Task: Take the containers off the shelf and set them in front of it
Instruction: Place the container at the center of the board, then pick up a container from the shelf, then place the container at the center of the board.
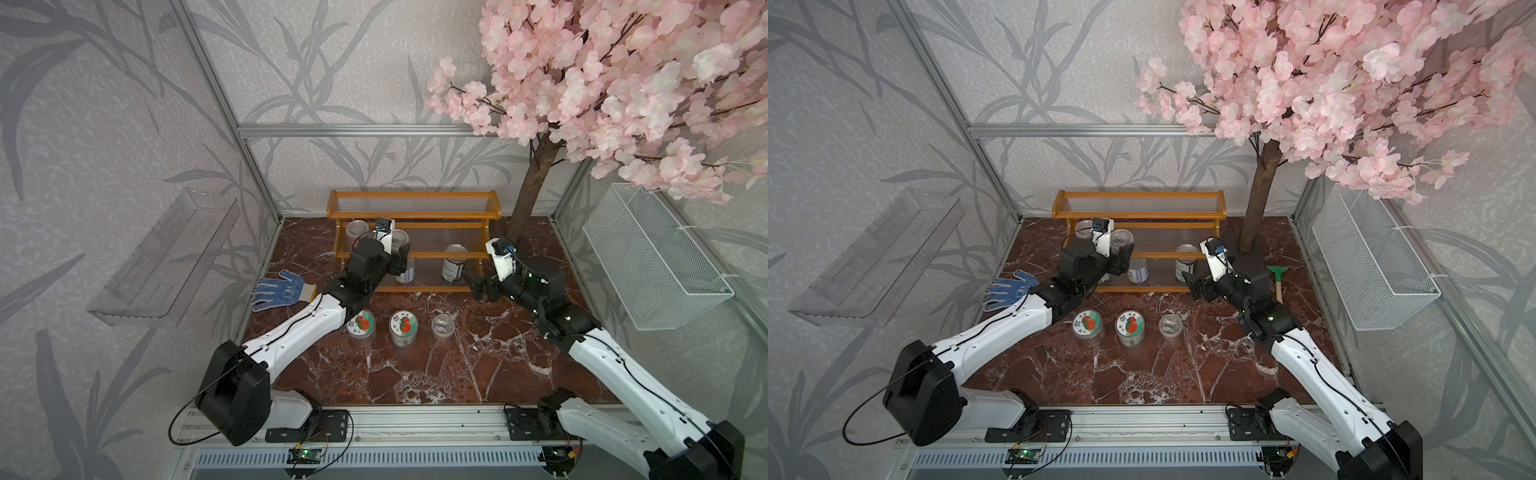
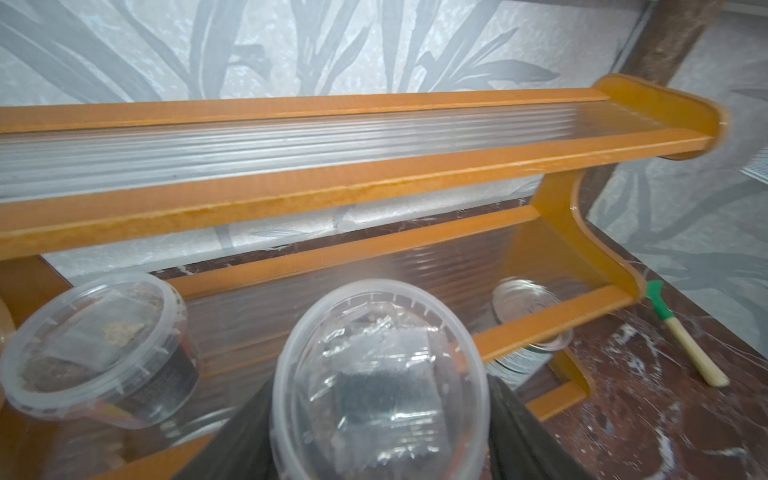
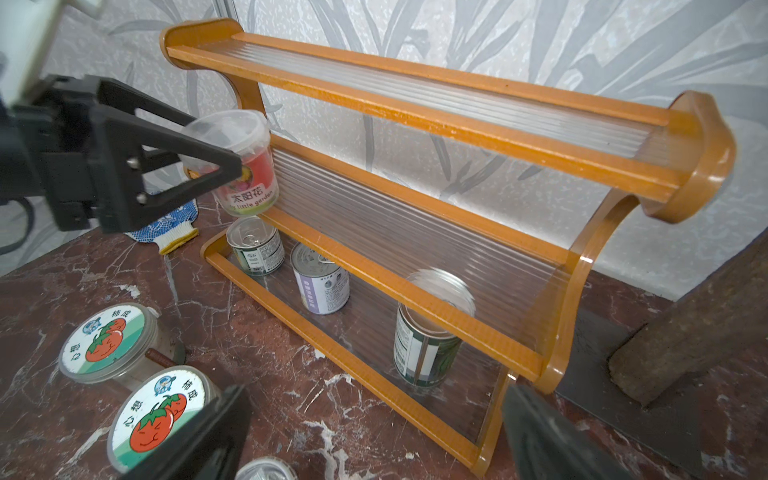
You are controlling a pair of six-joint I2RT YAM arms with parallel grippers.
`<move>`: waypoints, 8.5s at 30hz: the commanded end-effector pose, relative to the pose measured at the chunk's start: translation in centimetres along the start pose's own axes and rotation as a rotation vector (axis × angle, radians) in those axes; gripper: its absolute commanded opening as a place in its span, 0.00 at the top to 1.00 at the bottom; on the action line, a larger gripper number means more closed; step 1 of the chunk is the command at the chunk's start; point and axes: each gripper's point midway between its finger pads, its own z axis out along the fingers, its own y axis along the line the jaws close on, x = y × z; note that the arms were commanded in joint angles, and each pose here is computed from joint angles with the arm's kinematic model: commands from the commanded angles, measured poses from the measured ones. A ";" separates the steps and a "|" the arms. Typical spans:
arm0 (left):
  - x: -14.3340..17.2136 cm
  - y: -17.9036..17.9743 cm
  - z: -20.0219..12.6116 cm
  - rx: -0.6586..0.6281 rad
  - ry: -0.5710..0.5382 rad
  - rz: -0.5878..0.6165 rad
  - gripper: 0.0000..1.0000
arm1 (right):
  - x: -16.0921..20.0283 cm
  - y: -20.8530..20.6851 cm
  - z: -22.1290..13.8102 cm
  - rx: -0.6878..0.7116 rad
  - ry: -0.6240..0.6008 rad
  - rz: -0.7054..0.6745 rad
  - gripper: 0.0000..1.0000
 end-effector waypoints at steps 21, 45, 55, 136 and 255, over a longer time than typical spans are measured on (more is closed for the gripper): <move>9.2 -23.7 -4.8 0.708 0.100 0.189 0.27 | 0.0 -3.6 -7.7 0.104 0.101 0.177 0.01; 17.3 -28.5 3.4 0.777 0.232 0.267 0.26 | 3.2 -4.2 -12.6 0.253 0.293 0.259 0.01; 20.2 -26.7 5.4 0.708 0.340 0.287 0.25 | 3.5 -4.4 -12.2 0.259 0.298 0.256 0.01; 3.1 11.1 -3.4 -0.324 0.048 -0.144 0.00 | 2.6 -2.3 -8.2 0.052 0.189 0.303 0.01; 15.8 -2.5 -17.9 -0.202 0.444 -0.239 0.30 | 3.1 2.5 -5.1 -0.268 0.209 0.278 0.01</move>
